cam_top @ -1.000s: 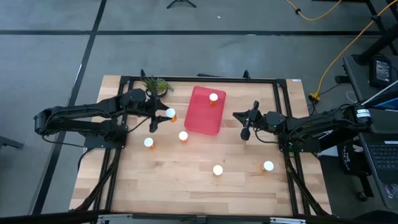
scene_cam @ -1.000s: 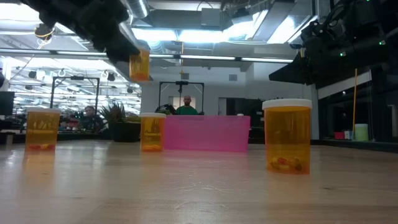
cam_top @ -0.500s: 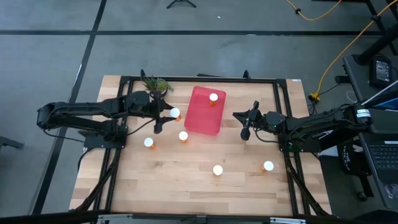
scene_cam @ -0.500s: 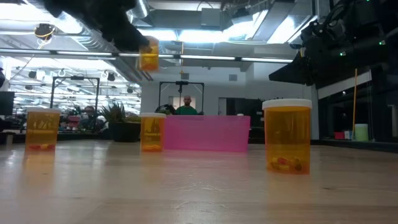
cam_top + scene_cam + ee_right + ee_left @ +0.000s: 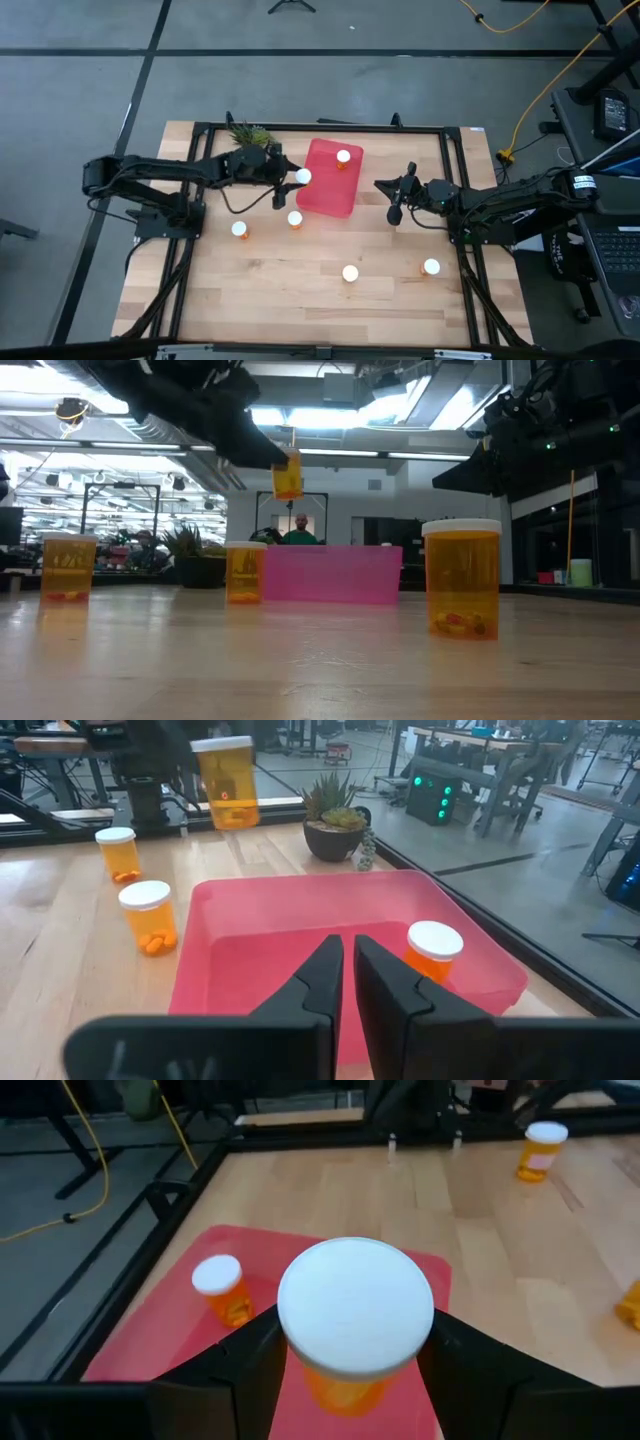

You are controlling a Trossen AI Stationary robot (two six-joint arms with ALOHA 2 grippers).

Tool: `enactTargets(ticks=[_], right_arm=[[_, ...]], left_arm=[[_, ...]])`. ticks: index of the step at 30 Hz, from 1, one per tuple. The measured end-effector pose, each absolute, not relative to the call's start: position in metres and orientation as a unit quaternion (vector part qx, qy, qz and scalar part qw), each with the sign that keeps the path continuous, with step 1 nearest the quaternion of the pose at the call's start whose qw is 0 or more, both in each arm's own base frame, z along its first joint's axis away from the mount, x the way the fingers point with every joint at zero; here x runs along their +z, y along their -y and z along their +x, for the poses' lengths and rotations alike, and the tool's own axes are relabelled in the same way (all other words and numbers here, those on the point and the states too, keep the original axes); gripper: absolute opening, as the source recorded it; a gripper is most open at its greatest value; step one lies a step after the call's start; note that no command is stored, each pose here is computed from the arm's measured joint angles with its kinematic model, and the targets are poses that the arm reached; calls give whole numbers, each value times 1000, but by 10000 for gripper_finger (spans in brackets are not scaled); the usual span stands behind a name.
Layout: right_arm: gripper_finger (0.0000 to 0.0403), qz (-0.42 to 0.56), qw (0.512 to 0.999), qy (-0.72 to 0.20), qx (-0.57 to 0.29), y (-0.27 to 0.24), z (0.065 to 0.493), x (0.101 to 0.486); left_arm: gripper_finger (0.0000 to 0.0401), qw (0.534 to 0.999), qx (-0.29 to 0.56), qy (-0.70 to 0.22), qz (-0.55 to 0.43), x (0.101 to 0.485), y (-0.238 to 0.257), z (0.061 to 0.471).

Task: Pick and place pill bottles into a basket
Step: Put the orange pill bottle into the red bin

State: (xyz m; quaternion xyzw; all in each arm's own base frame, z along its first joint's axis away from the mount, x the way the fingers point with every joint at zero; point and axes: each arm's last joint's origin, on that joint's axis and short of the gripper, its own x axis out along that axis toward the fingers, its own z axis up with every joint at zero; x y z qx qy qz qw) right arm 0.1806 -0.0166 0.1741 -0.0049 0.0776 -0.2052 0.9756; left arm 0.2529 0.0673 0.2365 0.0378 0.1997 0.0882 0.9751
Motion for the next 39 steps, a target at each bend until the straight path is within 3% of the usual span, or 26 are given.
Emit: enactTargets(ticks=[23, 39], right_arm=[[35, -28, 977, -64, -204, 17, 181, 178], [35, -25, 977, -65, -204, 17, 181, 178]], left_arm=[[205, 970, 111, -214, 35, 212, -144, 305], [205, 966, 113, -233, 28, 179, -160, 314]])
